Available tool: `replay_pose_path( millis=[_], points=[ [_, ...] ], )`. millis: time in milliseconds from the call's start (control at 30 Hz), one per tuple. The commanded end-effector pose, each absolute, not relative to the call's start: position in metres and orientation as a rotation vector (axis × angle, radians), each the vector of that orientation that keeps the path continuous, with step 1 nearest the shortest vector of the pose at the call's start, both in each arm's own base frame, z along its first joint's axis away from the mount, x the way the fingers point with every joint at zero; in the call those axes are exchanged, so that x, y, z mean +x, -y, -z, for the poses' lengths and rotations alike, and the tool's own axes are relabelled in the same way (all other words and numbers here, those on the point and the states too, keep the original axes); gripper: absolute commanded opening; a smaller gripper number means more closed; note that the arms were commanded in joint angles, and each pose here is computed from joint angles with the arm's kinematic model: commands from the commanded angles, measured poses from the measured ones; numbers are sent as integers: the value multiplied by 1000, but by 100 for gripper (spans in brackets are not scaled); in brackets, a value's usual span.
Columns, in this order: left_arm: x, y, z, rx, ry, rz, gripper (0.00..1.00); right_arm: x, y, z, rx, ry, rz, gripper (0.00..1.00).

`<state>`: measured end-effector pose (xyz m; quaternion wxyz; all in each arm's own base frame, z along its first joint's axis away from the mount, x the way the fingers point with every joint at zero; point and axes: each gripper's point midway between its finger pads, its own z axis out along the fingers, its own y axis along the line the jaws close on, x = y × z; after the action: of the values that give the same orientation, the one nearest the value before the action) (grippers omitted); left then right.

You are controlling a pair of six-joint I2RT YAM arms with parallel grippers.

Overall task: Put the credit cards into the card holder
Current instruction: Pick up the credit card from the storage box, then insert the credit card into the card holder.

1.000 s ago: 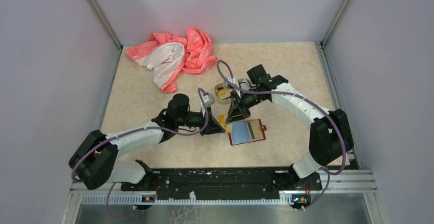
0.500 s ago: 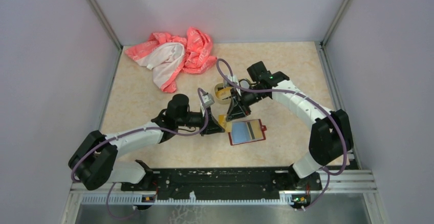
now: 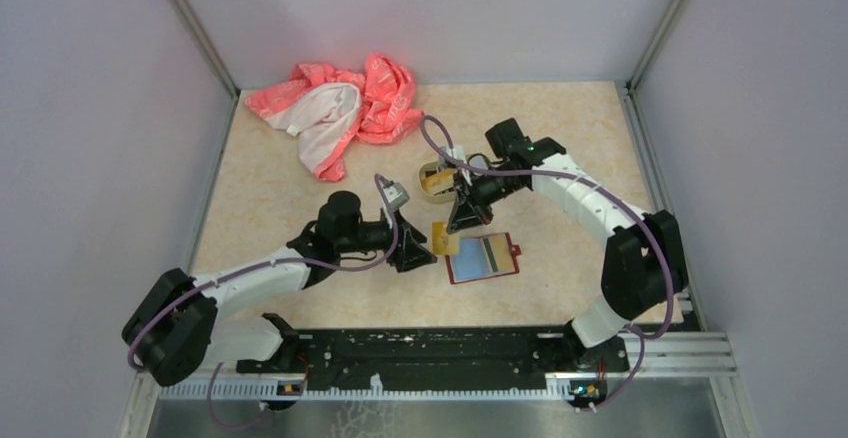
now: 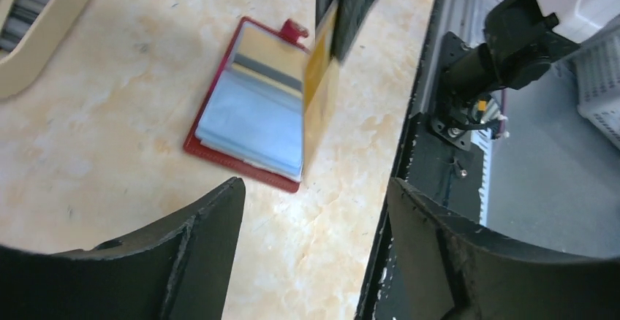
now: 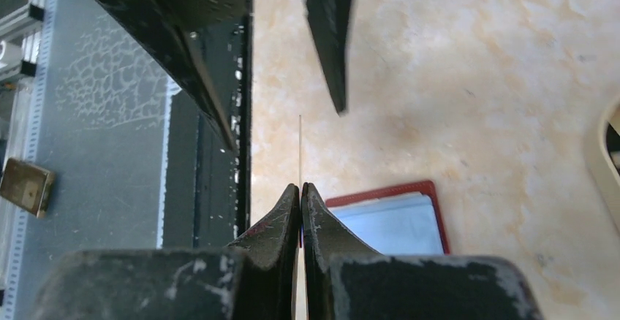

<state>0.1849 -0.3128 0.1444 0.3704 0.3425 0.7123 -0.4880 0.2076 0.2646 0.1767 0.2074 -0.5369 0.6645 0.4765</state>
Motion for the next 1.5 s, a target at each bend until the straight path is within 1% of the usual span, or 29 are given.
replay_pose_path(
  millis=[0,33,67,133,233,300,367,467,500,533,567,600,633,767,867,967,1100,1233,1367,1467],
  points=[
    [204,291,-147,645,-1797,1132,87,258,-241,-183,-1353,-1926,-1178,0],
    [203,285,-145,585,-1787,1138,96,264,-234,-185,-1313,-1946,-1175,0],
    [202,281,-146,518,-1773,1156,98,269,-228,-187,-1275,-1962,-1179,0],
    [200,272,-146,379,-1755,1206,99,275,-217,-187,-1219,-1999,-1177,0],
    [190,271,-145,320,-1738,1298,99,272,-206,-169,-1206,-2100,-1143,0],
    [187,277,-143,310,-1772,1350,96,267,-199,-160,-1183,-2146,-1164,0],
    [184,285,-138,321,-1825,1394,90,266,-192,-156,-1116,-2159,-1218,0],
    [179,298,-140,329,-1850,1482,70,269,-175,-141,-1049,-2226,-1216,0],
    [176,303,-141,337,-1846,1508,66,269,-170,-135,-1024,-2253,-1233,0],
    [175,308,-141,338,-1849,1517,64,270,-164,-131,-992,-2269,-1251,0],
    [173,316,-141,353,-1853,1518,62,268,-162,-126,-977,-2288,-1264,0],
    [172,324,-138,366,-1867,1506,55,267,-159,-121,-967,-2307,-1267,0],
    [173,331,-135,375,-1885,1490,52,266,-157,-118,-957,-2320,-1272,0],
    [178,353,-111,389,-1993,1379,42,266,-156,-107,-914,-2362,-1272,0],
    [185,362,-92,381,-2076,1281,40,265,-156,-101,-871,-2393,-1284,0],
    [186,371,-78,402,-2122,1237,39,259,-155,-92,-843,-2432,-1295,0],
    [189,380,-66,406,-2157,1216,38,248,-154,-83,-819,-2455,-1302,0],
    [193,385,-59,402,-2171,1198,38,248,-156,-82,-794,-2451,-1316,0],
    [195,384,-49,389,-2199,1163,37,244,-155,-70,-775,-2494,-1340,0],
    [196,379,-41,375,-2219,1132,35,244,-157,-69,-761,-2493,-1361,0]
  ],
)
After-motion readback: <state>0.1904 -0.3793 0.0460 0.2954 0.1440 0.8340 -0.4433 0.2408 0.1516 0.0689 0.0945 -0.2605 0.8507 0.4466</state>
